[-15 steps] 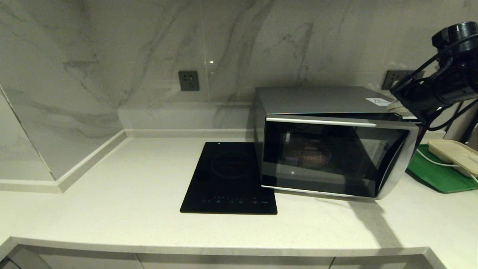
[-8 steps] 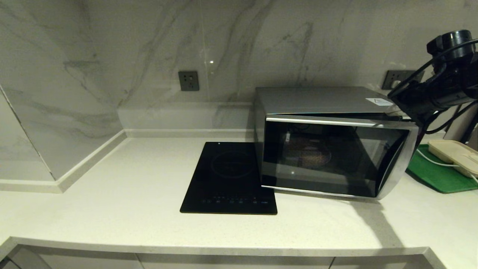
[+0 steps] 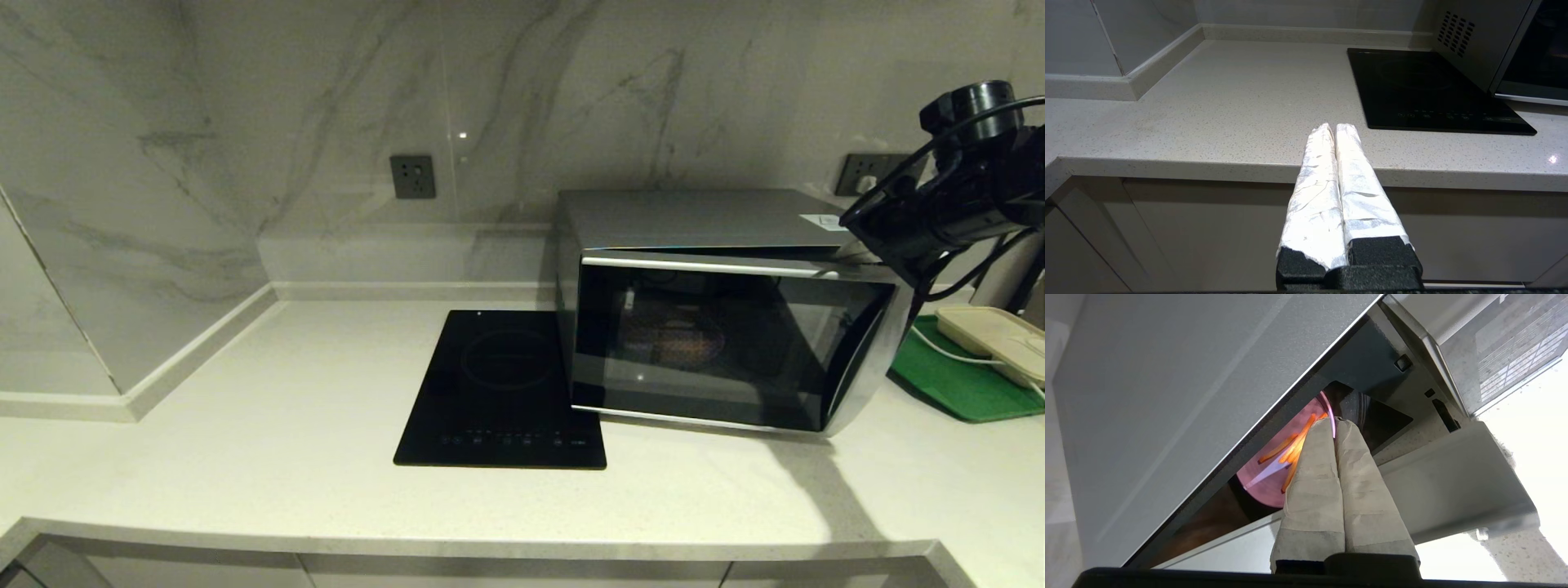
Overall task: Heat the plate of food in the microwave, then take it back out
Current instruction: Open the microwave oven
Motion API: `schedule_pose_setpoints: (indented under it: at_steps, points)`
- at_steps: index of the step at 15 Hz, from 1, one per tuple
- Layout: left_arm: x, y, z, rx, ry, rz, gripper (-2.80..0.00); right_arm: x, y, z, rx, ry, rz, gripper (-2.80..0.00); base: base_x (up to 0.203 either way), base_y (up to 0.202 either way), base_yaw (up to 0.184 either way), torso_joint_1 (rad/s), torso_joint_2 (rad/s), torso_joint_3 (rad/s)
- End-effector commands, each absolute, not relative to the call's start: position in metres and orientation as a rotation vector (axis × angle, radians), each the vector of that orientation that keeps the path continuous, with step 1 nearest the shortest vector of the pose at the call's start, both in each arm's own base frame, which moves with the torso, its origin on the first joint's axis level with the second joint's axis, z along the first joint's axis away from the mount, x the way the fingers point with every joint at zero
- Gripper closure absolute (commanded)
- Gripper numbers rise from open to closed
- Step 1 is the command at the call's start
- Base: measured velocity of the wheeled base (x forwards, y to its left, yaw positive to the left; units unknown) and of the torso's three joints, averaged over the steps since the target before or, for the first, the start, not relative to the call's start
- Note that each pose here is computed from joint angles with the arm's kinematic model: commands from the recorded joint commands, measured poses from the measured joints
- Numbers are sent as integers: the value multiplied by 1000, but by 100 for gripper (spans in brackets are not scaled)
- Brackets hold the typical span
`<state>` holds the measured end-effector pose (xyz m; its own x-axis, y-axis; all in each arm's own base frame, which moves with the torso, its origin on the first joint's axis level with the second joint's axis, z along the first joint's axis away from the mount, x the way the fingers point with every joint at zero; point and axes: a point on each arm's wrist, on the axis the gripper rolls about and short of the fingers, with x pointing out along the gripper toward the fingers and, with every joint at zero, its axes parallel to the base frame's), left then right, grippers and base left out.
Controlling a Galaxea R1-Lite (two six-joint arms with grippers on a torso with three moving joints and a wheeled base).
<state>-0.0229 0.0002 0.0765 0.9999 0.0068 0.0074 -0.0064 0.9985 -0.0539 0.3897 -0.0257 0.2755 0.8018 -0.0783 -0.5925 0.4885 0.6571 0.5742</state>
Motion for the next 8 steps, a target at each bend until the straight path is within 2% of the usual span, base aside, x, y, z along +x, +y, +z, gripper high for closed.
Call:
schedule_pose_setpoints:
  at_steps: [1, 6, 8]
  points:
    - [-23, 0, 77, -55, -8, 7, 0, 392, -26, 271, 800, 578, -348, 0, 0, 0, 0, 0, 0, 0]
    - [-23, 0, 77, -54, -8, 7, 0, 369, -24, 280, 752, 598, -328, 0, 0, 0, 0, 0, 0, 0]
    - [-23, 0, 77, -55, -8, 7, 0, 347, -22, 287, 713, 668, -319, 0, 0, 0, 0, 0, 0, 0]
